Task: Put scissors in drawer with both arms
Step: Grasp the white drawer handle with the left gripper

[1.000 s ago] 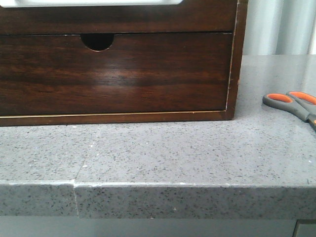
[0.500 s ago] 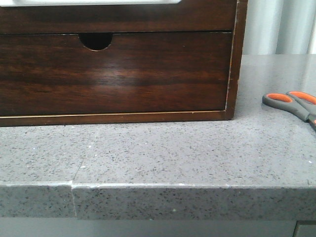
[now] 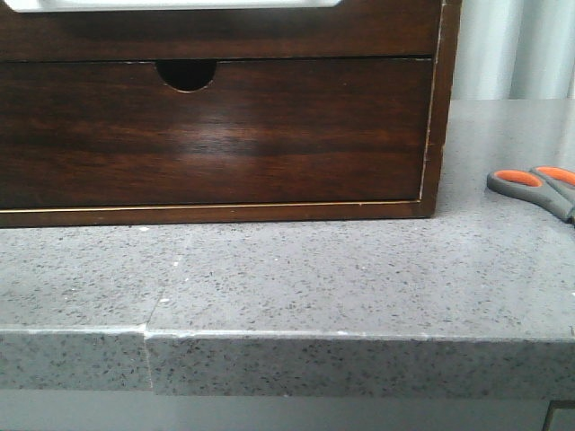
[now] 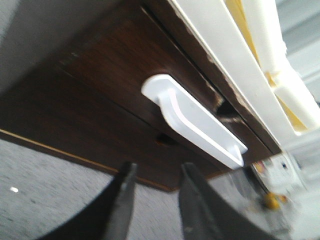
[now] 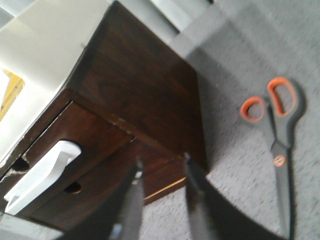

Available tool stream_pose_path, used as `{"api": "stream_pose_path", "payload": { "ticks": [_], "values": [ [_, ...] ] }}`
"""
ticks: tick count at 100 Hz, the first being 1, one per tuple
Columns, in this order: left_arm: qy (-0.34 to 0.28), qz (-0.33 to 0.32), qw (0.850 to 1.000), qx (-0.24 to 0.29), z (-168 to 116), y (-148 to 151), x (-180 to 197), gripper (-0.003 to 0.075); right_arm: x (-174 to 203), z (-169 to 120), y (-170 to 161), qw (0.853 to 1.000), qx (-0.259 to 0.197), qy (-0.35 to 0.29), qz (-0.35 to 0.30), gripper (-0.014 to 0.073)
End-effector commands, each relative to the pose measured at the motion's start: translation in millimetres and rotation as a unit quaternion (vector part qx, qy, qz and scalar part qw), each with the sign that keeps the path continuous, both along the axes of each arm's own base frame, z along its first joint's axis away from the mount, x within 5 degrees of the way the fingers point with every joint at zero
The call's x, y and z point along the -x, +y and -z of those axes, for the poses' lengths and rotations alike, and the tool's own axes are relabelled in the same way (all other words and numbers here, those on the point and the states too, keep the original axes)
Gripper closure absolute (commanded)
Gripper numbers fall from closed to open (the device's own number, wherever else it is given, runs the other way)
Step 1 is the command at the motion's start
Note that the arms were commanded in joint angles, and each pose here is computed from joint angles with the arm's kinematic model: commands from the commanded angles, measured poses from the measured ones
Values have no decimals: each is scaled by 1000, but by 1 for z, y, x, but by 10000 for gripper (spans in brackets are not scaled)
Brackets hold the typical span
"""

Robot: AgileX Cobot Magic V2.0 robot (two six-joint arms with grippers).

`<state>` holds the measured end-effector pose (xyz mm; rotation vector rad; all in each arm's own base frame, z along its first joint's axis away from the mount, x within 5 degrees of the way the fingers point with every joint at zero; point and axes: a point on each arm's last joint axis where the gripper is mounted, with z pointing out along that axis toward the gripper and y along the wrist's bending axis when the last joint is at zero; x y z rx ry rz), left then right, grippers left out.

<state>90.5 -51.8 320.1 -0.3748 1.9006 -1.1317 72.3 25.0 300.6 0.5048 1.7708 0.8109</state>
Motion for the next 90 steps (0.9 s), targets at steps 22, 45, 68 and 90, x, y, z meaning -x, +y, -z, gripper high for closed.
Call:
{"api": "stream_pose_path", "payload": {
  "ticks": [22,45,68,90],
  "values": [
    [53,101,982,153,-27,-27,-48,371,-11,-11,-1,1000,-8,1,8,129],
    [106,114,968,196,-23,-38,-79,370,-11,-11,-1,1000,-1,0,9,129],
    [146,120,951,247,-12,-50,-100,371,-11,-10,-1,1000,0,4,7,129],
    [172,108,941,270,-4,-52,-115,372,-10,-9,-1,1000,7,8,4,129]
  ]
}}
